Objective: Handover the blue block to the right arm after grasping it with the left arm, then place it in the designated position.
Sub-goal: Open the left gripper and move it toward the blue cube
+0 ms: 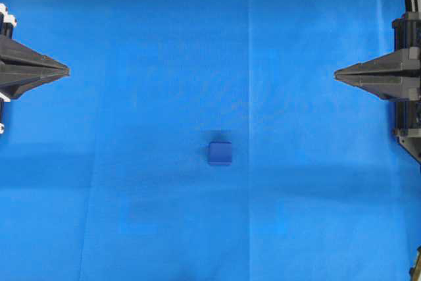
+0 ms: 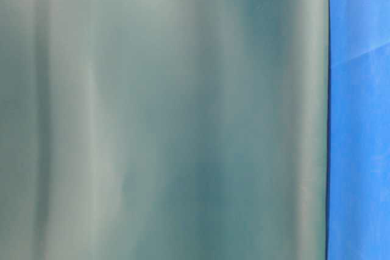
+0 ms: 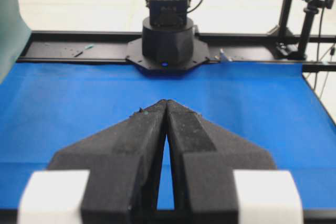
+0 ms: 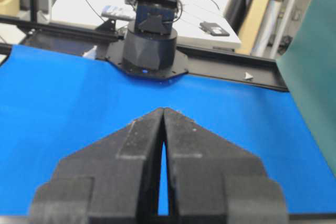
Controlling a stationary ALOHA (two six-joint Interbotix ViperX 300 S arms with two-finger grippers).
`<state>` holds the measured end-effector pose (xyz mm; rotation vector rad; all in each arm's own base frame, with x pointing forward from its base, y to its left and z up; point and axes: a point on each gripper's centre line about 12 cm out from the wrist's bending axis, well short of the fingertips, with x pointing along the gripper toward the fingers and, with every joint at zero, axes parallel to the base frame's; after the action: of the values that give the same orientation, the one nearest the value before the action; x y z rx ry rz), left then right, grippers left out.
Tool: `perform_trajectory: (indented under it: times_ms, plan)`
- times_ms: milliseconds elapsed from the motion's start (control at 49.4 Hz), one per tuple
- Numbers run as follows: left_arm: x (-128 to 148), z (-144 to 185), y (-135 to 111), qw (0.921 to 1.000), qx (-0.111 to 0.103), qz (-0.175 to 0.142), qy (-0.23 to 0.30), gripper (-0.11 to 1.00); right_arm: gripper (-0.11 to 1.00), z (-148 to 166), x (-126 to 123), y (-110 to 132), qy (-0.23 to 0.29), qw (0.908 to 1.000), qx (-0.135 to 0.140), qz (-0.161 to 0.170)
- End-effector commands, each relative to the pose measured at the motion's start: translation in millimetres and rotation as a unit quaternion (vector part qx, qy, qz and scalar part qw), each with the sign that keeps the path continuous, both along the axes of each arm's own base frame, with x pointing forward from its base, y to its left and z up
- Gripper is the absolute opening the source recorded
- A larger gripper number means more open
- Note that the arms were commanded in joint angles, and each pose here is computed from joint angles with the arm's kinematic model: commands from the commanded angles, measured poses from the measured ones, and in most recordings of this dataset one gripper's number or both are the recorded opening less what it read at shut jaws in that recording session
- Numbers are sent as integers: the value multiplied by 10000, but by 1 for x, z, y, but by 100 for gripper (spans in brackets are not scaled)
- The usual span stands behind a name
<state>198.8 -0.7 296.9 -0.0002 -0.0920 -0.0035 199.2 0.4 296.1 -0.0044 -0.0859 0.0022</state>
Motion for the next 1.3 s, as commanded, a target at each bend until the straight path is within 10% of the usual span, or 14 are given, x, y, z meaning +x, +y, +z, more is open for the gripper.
perform_trajectory:
  times_ms: [0,669,770,1054,1277]
  plan:
    - [1,3,1,10000,7,27,-23,0,1,4,2,-2,-46,10000,-31,-41]
    - [1,2,2,10000,68,54,-15,0,0,9,0,-3,107,9999,38,-61]
    - [1,3,2,10000,53,53,-38,9,17,9,0,-3,115,9999,99,-63]
    - [0,3,2,10000,45,52,-54,87,93,7,1,-3,176,9997,176,-59]
    - [1,3,2,10000,30,51,-54,93,98,7,1,-3,183,9997,176,-66]
